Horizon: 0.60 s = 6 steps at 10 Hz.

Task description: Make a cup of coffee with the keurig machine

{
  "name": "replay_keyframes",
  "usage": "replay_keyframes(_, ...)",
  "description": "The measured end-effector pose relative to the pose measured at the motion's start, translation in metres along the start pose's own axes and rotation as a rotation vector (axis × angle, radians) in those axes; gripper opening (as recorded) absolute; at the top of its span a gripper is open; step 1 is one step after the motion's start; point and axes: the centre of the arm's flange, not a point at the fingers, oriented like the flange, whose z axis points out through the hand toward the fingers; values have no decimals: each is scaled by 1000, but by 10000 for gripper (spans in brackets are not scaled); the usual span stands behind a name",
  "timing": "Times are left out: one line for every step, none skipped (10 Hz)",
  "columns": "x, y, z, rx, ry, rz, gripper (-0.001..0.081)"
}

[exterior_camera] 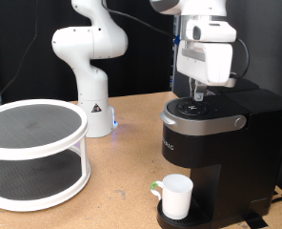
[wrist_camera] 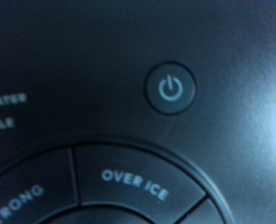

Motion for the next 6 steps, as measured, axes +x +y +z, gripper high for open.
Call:
replay_keyframes(-3, 0, 4, -2, 5, 12, 5)
replay_keyframes(-6, 0, 8, -1, -3, 18, 7)
replay_keyframes(-8, 0, 11, -6, -12, 22, 7)
replay_keyframes(-9, -1, 12, -13, -17, 28, 7)
replay_keyframes(-9, -1, 12, -17, -19, 32, 7)
replay_keyframes(-9, -1, 13, -17, -22, 35, 7)
